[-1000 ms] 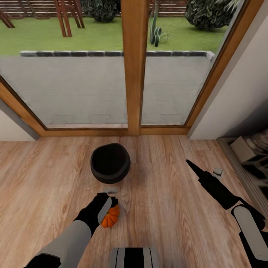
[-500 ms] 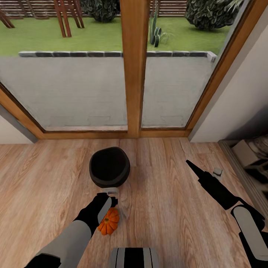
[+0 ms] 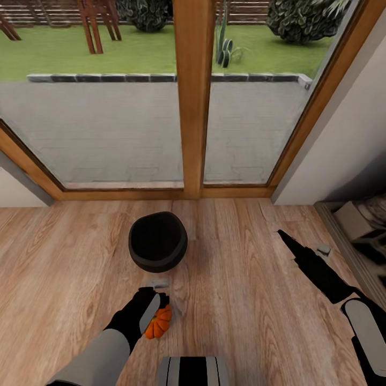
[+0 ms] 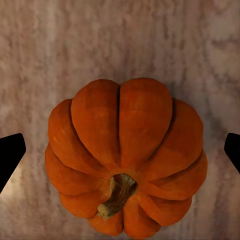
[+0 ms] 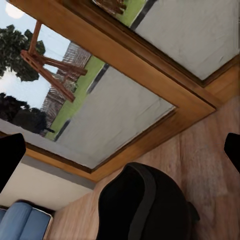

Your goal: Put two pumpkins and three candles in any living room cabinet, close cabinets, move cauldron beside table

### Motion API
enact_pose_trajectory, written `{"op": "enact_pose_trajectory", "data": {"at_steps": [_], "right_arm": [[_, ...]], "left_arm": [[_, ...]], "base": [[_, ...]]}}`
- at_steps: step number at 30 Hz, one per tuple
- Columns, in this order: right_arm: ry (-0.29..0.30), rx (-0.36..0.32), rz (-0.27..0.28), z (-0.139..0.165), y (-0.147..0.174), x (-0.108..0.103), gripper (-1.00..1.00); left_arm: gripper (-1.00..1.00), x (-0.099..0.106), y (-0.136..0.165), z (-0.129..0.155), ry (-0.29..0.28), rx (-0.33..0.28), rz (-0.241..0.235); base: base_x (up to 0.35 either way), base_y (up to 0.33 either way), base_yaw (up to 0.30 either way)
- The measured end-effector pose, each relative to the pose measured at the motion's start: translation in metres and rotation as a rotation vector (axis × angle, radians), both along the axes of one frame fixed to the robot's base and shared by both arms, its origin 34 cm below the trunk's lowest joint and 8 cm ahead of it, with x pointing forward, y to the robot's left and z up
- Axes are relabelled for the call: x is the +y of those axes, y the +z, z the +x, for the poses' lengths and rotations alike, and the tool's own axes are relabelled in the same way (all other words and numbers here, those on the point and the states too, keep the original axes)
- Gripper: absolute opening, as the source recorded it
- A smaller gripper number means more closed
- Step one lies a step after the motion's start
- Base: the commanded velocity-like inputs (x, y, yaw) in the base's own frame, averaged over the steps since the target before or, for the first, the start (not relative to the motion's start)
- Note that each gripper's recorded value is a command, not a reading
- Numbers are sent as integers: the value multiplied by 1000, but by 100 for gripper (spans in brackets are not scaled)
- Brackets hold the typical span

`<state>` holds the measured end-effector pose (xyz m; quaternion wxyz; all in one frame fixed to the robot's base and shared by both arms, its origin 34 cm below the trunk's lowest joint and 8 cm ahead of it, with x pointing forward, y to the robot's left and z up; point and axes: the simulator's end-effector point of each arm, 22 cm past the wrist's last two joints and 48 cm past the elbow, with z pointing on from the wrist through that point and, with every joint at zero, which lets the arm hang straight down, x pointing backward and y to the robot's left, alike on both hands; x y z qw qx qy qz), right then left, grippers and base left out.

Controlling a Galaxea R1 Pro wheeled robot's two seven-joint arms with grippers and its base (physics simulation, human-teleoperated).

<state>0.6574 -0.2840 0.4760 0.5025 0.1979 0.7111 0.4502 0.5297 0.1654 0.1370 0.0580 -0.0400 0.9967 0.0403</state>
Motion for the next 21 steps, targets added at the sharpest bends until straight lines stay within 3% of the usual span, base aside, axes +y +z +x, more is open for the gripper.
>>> {"op": "enact_pose_trajectory", "data": {"at_steps": [13,21], "right_arm": [[-7,-1,-3,0,0,-4,100],[-7,32,-4,-1,-19,-4,100]], "left_arm": [[100,0,0,0,0,-2,1],[100,0,-15,-11,1,30,1]], "base": [[0,0,0],[0,0,0]]}}
